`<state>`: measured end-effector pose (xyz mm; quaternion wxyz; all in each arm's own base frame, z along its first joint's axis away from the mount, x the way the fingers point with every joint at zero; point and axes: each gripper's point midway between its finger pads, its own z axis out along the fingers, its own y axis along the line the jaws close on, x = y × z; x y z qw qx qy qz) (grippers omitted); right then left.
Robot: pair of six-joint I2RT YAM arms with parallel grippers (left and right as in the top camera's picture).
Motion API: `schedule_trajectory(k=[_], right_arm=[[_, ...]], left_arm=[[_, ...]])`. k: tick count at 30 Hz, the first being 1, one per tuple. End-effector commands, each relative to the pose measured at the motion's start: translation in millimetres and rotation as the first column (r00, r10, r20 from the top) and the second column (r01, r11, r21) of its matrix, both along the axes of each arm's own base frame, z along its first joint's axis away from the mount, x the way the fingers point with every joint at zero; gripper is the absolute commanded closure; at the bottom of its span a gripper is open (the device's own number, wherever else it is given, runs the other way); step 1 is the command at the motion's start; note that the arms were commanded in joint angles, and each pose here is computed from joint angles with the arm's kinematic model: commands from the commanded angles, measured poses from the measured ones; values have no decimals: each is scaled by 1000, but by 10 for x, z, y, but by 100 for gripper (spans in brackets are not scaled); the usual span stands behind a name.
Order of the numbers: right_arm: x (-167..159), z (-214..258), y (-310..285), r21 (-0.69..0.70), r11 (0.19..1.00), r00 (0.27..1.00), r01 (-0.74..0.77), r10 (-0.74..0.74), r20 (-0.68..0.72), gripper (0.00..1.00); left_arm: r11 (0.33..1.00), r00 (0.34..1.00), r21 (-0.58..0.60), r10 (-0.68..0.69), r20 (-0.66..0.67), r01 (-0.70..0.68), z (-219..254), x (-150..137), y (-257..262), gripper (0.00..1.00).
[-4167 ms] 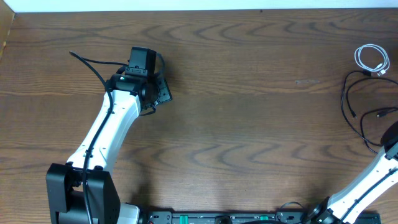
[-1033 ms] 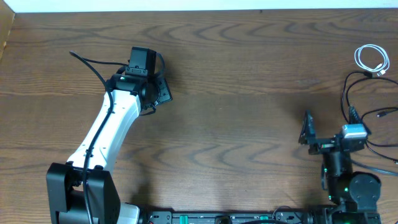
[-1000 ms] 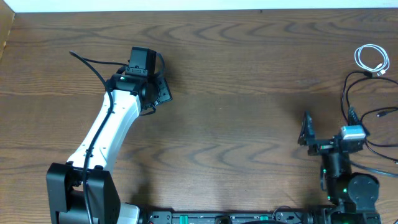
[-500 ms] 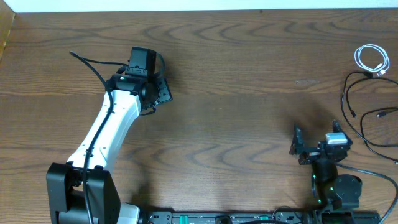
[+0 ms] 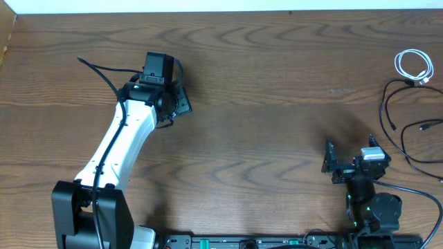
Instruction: Untangle cables
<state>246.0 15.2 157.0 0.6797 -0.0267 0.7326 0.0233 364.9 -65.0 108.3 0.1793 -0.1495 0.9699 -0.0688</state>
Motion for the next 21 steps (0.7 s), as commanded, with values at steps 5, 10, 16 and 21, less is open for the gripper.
schedule_trajectory(k=[5,10,16,21], right_arm=[[-4,-6,25,15,1000,1000,-11,11,-1,1],[-4,-5,25,15,1000,1000,-11,11,-1,1],[-4,-5,25,15,1000,1000,-11,11,-1,1],[-4,-5,25,15,1000,1000,-11,11,-1,1]], left_arm=[[1000,1000,17,1,-12,-1,-51,-12,32,43],[999,1000,38,-2,-11,2,-52,-11,64,43],[996,1000,88,17,-12,-16,-57,-19,157,43],[996,1000,88,17,-12,-16,-57,-20,157,43]])
